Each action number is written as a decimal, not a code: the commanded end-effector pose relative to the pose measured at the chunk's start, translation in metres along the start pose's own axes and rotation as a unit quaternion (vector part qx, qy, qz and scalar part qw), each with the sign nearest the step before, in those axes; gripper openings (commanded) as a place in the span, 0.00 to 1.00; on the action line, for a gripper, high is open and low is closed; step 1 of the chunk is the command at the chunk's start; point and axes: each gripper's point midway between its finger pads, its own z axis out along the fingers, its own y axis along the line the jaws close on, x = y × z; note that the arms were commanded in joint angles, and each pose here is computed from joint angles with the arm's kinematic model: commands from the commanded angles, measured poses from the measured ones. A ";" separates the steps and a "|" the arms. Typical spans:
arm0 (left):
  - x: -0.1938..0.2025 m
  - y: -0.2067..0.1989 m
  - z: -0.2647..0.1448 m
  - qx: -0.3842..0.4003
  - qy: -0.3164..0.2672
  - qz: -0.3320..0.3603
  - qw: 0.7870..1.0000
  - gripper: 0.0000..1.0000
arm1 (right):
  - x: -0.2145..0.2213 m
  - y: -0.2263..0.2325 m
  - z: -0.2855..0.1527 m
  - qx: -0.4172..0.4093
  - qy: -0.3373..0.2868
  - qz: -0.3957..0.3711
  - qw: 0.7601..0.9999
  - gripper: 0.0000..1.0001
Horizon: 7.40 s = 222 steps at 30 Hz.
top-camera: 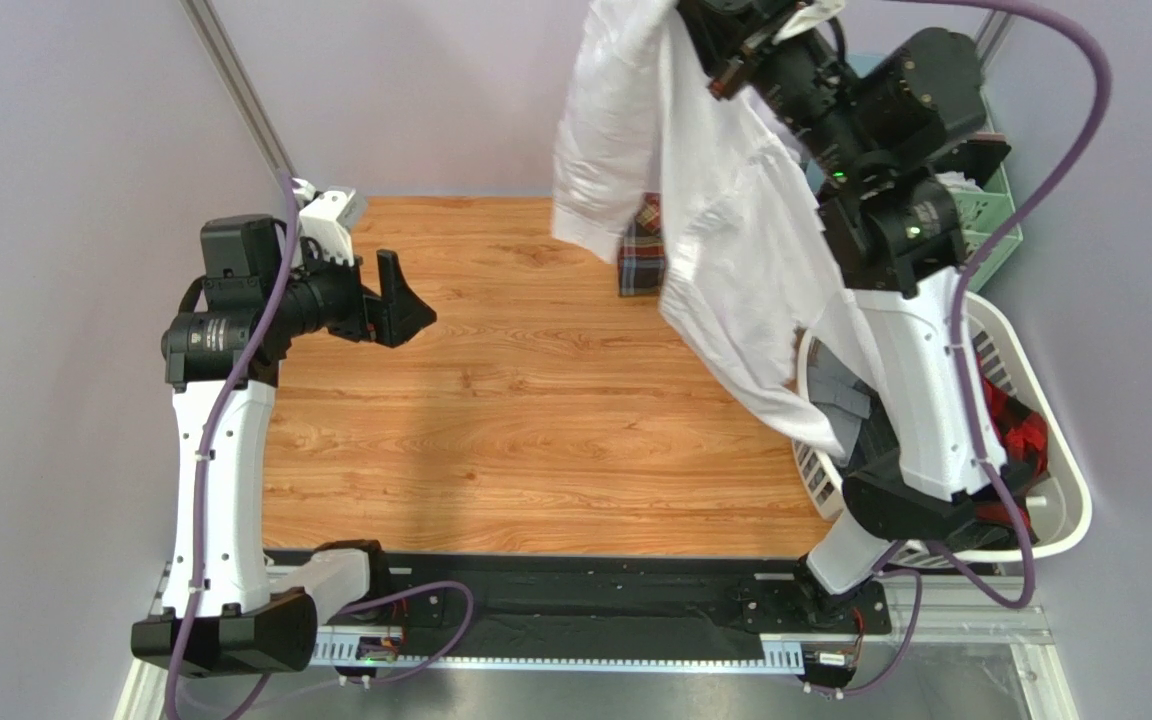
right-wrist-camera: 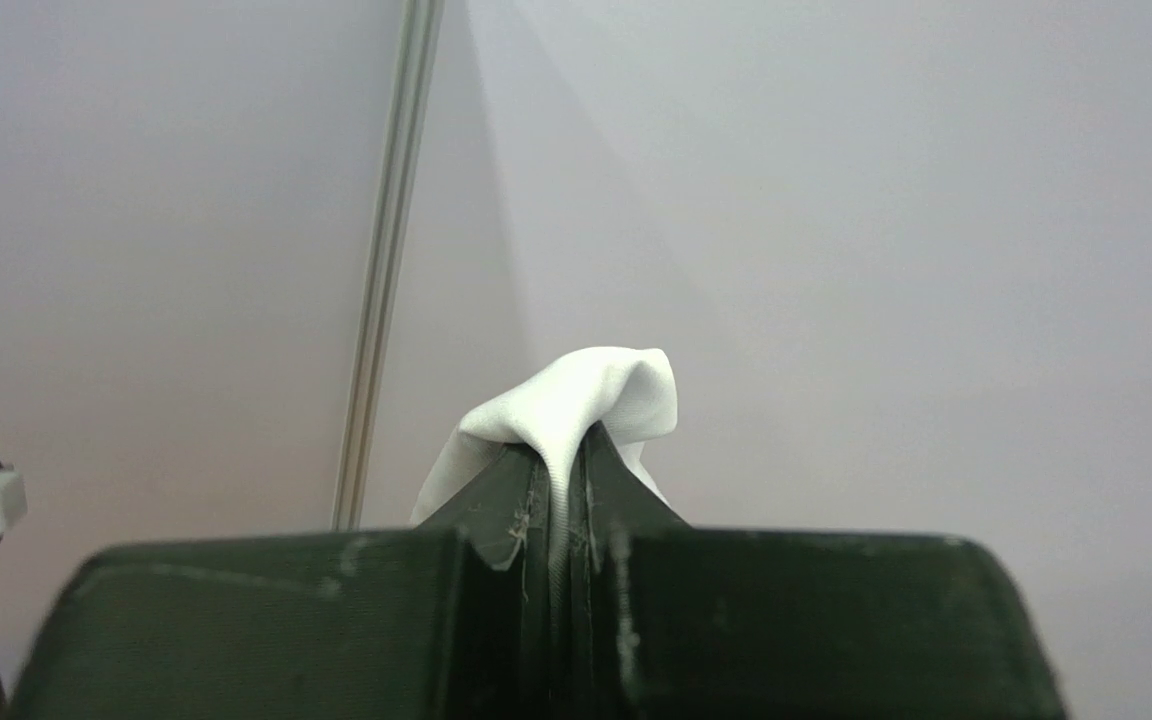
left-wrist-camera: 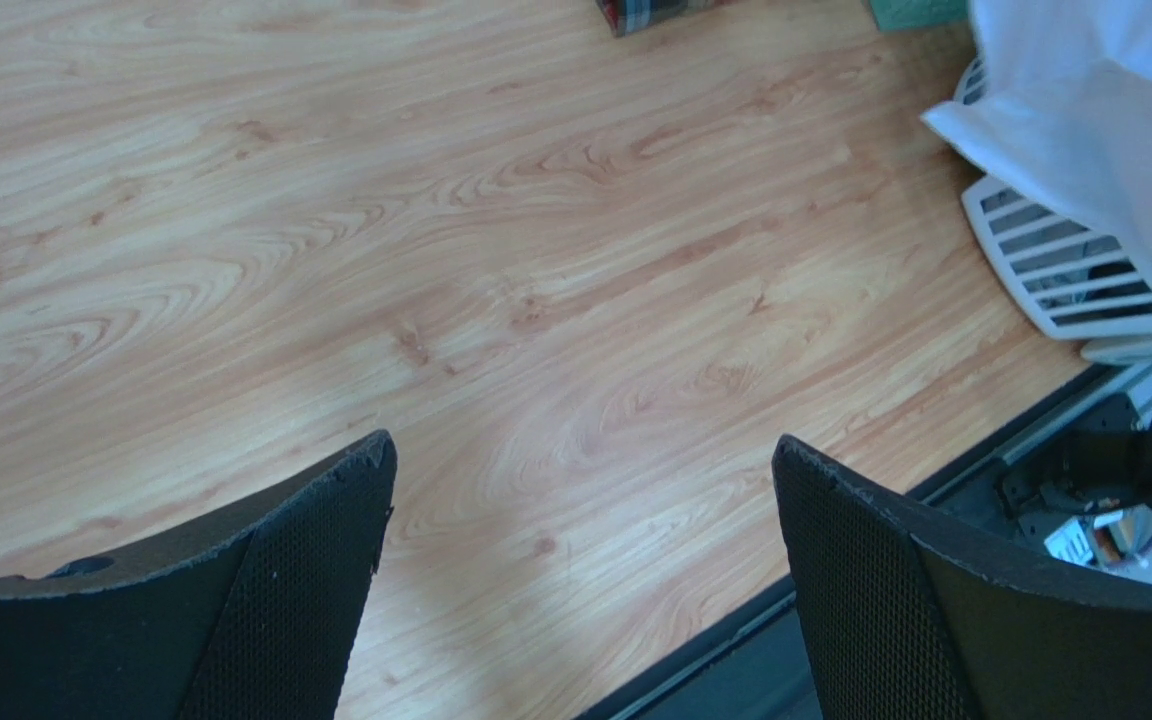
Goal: Fold and stack the long sleeve shirts
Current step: Move the shirt to the center of the board, then flatten the shirt out
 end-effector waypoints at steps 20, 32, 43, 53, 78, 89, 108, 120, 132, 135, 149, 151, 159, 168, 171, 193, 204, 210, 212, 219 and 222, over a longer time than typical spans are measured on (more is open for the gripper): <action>-0.055 0.040 -0.013 0.005 -0.122 -0.148 0.981 0.98 | -0.121 0.083 0.048 0.060 -0.380 -0.122 0.915 0.00; -0.044 0.045 -0.012 0.046 -0.144 -0.166 0.974 0.95 | -0.056 0.182 0.082 -0.046 -0.412 -0.109 0.903 0.00; 0.020 -0.048 0.011 0.235 -0.174 -0.115 0.949 0.94 | -0.030 0.262 0.086 -0.092 -0.427 -0.139 0.889 0.00; -0.020 -0.144 0.080 0.359 -0.219 -0.067 0.905 0.99 | -0.062 0.229 0.076 -0.047 -0.406 -0.144 0.901 0.00; 0.009 -0.339 0.051 0.649 -0.199 0.160 0.716 0.99 | -0.120 0.110 0.029 0.063 -0.334 -0.173 0.925 0.00; -0.033 -0.392 0.110 0.604 -0.237 0.070 0.758 0.99 | -0.104 0.134 0.027 0.024 -0.311 -0.094 0.945 0.00; -0.122 -0.343 0.224 0.389 -0.271 -0.120 0.872 0.11 | -0.116 0.147 -0.011 0.006 -0.283 -0.068 0.957 0.00; -0.182 -0.191 0.137 0.291 -0.310 0.066 0.903 0.00 | -0.122 0.103 -0.038 0.101 -0.250 -0.121 0.956 0.00; -0.087 -0.212 0.018 0.398 -0.132 0.221 0.881 0.00 | 0.014 0.008 -0.009 0.163 -0.050 -0.089 0.981 0.00; -0.085 -0.200 0.010 0.388 -0.117 0.214 0.889 0.00 | 0.046 0.025 -0.014 0.120 -0.009 -0.070 0.990 0.00; 0.088 -0.103 0.048 0.350 0.119 0.312 0.875 0.07 | 0.249 0.133 -0.124 -0.096 0.286 0.000 0.953 0.16; 0.122 -0.073 0.049 0.343 0.172 0.324 0.865 0.53 | 0.293 0.145 -0.164 -0.147 0.364 -0.022 0.919 0.46; 0.160 0.036 0.027 0.236 0.268 0.282 0.891 0.99 | 0.353 0.129 -0.288 -0.212 0.585 0.116 0.774 1.00; 0.195 0.032 0.028 0.242 0.295 0.265 0.885 0.98 | 0.360 0.177 -0.323 -0.257 0.595 0.263 0.715 1.00; 0.223 0.032 0.041 0.233 0.319 0.312 0.864 0.99 | 0.375 0.186 -0.336 -0.264 0.607 0.267 0.701 1.00; 0.162 0.177 0.179 0.086 0.377 0.396 0.833 0.79 | 0.381 0.172 -0.338 -0.261 0.648 0.220 0.680 0.00; 0.208 0.195 0.180 0.108 0.432 0.396 0.803 0.76 | 0.408 0.133 -0.281 -0.205 0.638 0.174 0.721 0.00; 0.218 0.196 0.172 0.108 0.449 0.384 0.800 0.38 | 0.434 0.099 -0.221 -0.151 0.624 0.157 0.750 0.02; 0.219 0.200 0.166 0.101 0.459 0.373 0.800 0.11 | 0.442 0.094 -0.210 -0.136 0.625 0.171 0.749 0.21; 0.168 0.227 0.151 0.030 0.411 0.186 0.892 0.00 | 0.431 0.075 -0.271 -0.110 0.664 0.263 0.691 0.66; 0.160 0.227 0.143 0.022 0.393 0.171 0.903 0.00 | 0.414 0.098 -0.298 -0.134 0.650 0.312 0.680 0.66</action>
